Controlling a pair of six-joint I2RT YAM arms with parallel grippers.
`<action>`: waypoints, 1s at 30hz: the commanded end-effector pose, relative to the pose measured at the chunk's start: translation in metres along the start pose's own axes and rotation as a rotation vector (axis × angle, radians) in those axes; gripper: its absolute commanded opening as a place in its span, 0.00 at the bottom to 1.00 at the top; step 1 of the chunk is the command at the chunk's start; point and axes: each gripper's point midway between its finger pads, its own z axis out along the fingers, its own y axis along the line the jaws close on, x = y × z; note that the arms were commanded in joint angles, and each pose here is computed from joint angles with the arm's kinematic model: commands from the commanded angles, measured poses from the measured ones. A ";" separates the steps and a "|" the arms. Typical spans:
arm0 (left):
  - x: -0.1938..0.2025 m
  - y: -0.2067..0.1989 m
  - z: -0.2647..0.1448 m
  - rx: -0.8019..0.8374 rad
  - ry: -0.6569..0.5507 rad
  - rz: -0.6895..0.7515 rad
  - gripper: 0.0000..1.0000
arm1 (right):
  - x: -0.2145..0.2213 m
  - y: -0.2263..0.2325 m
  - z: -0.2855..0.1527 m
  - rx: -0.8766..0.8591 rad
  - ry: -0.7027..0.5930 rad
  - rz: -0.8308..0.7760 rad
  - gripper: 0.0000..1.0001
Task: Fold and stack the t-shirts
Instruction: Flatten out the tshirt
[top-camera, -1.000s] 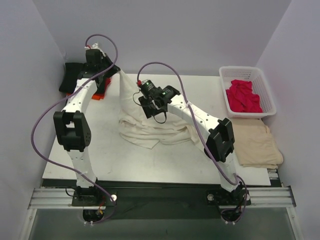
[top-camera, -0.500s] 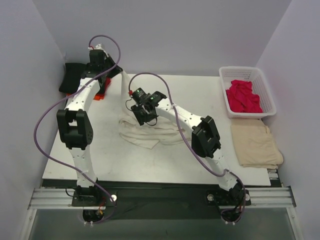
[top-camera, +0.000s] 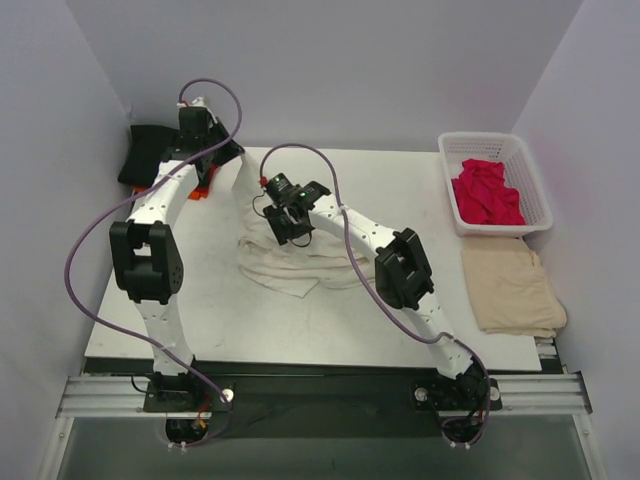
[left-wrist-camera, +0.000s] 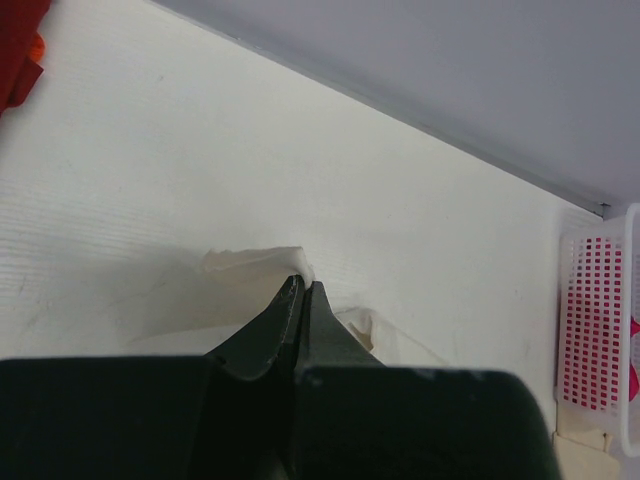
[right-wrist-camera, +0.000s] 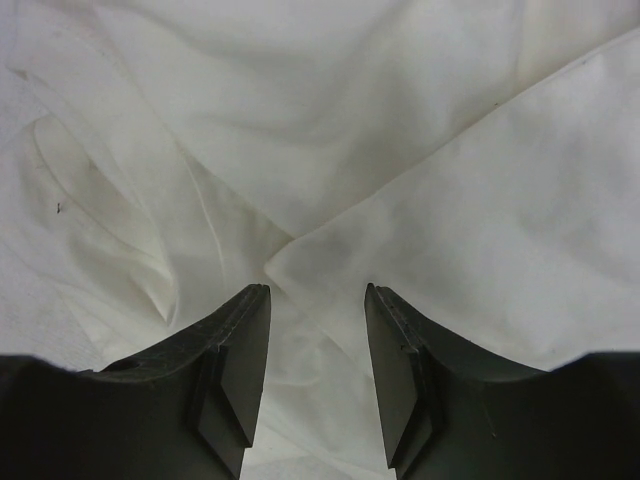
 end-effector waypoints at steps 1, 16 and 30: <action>-0.029 -0.022 -0.031 0.047 -0.079 0.034 0.00 | -0.009 -0.007 0.005 0.032 -0.024 -0.001 0.44; -0.020 -0.018 -0.031 0.053 -0.062 0.019 0.00 | 0.022 0.005 0.030 0.017 0.055 -0.013 0.43; -0.022 -0.013 -0.038 0.048 -0.068 0.020 0.00 | 0.033 -0.011 0.032 0.100 0.074 -0.026 0.21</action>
